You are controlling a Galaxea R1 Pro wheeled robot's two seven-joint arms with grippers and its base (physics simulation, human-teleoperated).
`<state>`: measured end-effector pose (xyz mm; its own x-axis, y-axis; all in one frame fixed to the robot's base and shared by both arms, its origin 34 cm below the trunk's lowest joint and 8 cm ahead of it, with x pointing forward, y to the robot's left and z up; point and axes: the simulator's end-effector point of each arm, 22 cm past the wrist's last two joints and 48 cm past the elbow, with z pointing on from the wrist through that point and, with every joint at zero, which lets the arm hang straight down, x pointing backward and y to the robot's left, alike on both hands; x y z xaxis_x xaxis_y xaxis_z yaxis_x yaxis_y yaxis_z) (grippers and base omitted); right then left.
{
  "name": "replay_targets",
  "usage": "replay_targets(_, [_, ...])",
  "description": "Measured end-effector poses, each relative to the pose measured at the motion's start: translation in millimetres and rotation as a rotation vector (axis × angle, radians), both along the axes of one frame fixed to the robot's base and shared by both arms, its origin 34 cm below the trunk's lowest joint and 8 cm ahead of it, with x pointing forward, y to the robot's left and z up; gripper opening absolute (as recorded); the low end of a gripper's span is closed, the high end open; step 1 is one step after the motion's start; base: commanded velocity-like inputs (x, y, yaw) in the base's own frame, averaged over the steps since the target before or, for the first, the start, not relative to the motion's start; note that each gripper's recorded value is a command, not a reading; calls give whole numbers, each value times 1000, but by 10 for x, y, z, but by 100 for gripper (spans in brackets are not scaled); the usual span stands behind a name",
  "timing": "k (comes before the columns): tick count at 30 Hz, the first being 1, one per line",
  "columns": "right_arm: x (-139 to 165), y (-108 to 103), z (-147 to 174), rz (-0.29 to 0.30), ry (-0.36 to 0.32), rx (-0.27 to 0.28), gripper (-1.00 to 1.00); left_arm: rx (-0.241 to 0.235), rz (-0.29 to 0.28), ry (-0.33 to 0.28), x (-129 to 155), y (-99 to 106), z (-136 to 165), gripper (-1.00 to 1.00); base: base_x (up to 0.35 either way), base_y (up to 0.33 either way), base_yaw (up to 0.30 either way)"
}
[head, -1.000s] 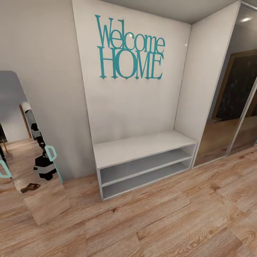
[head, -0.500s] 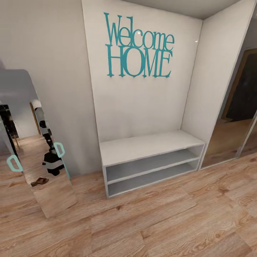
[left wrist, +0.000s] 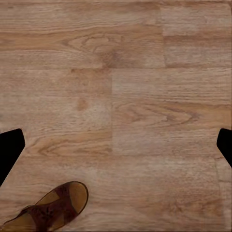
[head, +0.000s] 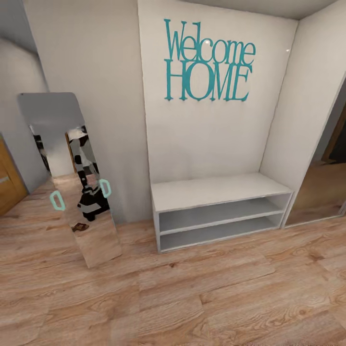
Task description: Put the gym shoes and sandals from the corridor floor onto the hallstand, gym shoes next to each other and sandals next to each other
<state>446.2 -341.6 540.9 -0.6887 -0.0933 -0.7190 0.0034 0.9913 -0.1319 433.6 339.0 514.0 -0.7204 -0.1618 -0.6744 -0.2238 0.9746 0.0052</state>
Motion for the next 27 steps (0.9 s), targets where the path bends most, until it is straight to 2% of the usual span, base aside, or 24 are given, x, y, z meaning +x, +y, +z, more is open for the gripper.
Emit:
replay_targets(17, [-56, 6, -59, -1, 19, 2, 100, -2, -2, 22, -68, -18, -63, 100, -288, 0, 207])
replay_targets(27, [-91, 31, -95, 0, 31, 4, 100, -2, 4, 33, -110, -4, -95, 100, -39, 0, 212])
